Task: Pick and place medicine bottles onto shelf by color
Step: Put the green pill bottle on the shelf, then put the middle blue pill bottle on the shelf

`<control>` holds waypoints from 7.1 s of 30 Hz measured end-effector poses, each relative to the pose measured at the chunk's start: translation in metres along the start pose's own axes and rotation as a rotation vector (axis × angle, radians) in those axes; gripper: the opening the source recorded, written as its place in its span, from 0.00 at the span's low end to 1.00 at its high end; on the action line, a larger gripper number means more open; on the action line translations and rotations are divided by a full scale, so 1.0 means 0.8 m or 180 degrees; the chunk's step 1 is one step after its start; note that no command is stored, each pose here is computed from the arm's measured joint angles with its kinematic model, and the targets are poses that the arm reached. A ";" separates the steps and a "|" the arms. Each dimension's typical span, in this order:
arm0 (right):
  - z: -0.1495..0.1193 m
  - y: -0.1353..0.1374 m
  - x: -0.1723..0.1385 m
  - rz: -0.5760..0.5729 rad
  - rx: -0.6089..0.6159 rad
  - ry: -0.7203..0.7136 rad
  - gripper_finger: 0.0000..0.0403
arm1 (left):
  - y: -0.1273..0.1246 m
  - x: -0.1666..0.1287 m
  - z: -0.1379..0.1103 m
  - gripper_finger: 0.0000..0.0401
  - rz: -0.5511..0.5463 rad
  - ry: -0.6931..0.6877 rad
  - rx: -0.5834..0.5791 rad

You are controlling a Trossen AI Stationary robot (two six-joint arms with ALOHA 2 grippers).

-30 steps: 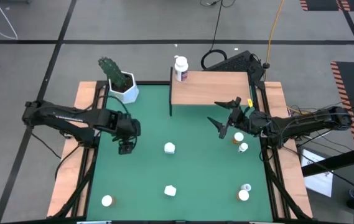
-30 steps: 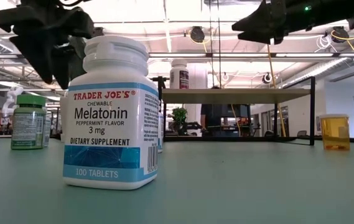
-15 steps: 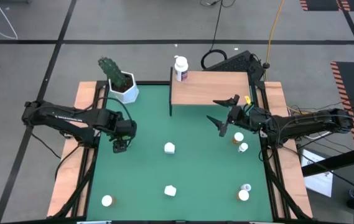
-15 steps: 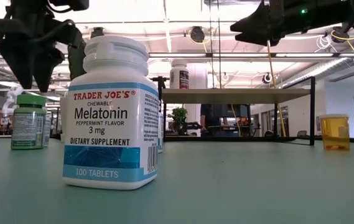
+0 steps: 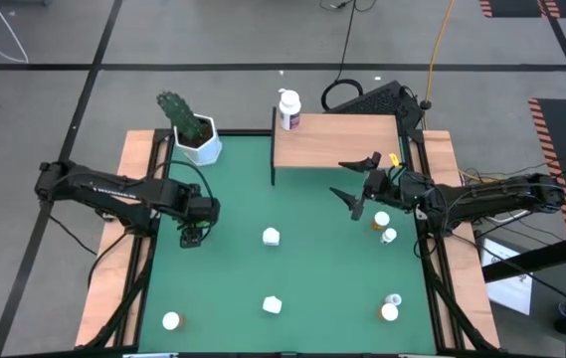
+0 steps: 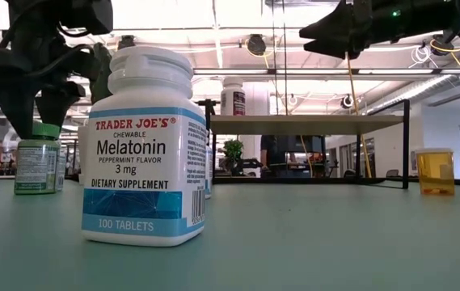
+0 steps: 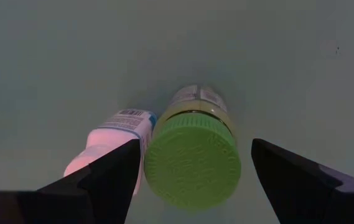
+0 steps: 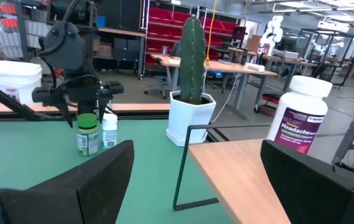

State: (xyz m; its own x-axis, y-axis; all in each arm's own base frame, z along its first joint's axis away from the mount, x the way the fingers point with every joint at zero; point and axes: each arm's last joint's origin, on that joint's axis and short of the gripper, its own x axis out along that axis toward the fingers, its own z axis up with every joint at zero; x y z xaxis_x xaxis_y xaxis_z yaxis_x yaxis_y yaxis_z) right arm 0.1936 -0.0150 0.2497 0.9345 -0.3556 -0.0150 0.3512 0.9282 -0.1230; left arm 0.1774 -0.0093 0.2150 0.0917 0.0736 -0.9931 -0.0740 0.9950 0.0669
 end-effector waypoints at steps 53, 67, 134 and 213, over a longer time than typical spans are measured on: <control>-0.048 0.071 0.092 0.0559 -0.0430 0.0419 0.82 | 0.016 -0.095 0.228 0.54 -0.0333 -0.2502 -0.1144; -0.052 0.068 0.092 0.0541 -0.0274 0.0559 0.53 | 0.018 -0.099 0.232 0.56 -0.0542 -0.2616 -0.1053; -0.060 0.018 0.041 0.1582 0.0846 -0.0263 0.78 | 0.018 -0.109 0.258 0.51 0.0168 -0.3663 0.0905; -0.020 0.028 -0.034 0.1096 0.0399 0.1694 0.79 | 0.087 -0.164 0.204 0.70 0.0316 -0.2295 0.0048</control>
State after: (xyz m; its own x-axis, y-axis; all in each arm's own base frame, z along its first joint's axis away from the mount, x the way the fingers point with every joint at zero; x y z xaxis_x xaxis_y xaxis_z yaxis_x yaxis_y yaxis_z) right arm 0.1752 0.0138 0.2314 0.8498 -0.0111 -0.5270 0.0706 0.9932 0.0931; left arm 0.3220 0.0610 0.3655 0.7173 0.1845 -0.6719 -0.1027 0.9818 0.1600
